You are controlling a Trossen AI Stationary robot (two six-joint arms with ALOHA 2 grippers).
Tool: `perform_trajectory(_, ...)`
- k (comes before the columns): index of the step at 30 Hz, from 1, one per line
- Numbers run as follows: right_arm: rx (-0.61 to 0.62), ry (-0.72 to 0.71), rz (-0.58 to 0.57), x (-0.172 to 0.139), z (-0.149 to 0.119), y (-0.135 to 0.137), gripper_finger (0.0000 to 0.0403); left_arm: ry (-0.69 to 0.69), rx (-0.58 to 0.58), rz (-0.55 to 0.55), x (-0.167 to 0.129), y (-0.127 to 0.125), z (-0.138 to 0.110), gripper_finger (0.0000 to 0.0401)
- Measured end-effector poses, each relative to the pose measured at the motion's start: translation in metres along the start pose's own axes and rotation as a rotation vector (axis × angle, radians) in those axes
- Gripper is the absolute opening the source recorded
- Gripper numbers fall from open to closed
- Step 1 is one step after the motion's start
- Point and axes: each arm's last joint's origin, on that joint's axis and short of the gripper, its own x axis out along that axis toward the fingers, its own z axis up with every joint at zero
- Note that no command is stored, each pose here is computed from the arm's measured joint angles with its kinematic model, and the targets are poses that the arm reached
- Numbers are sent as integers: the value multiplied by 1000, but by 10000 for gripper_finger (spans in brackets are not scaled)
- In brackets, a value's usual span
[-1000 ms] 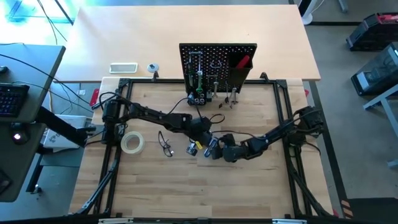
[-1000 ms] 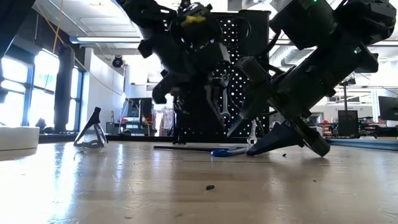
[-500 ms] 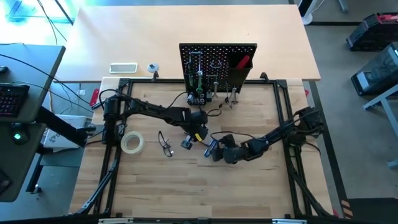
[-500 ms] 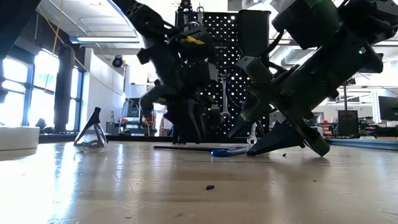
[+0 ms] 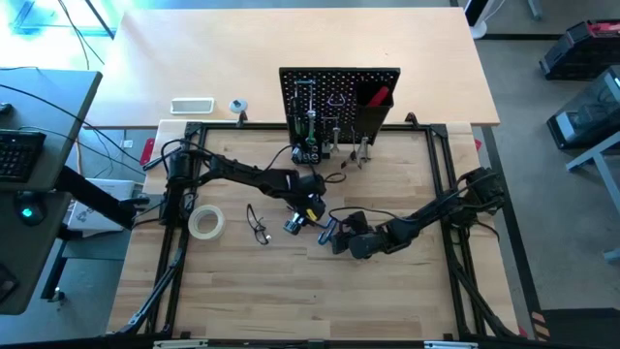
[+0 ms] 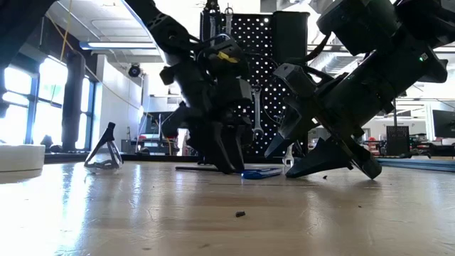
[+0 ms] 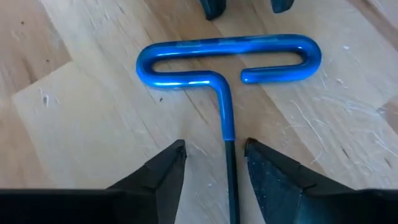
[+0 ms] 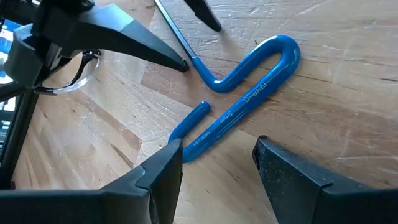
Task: Hang tools onto peg board
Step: Put the pick tool onto the peg board
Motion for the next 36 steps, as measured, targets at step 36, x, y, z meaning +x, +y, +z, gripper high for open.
perform_trajectory(36,91,9,-43,-2,-2,-4,202,-60,55,-25,1,-4,8,0)
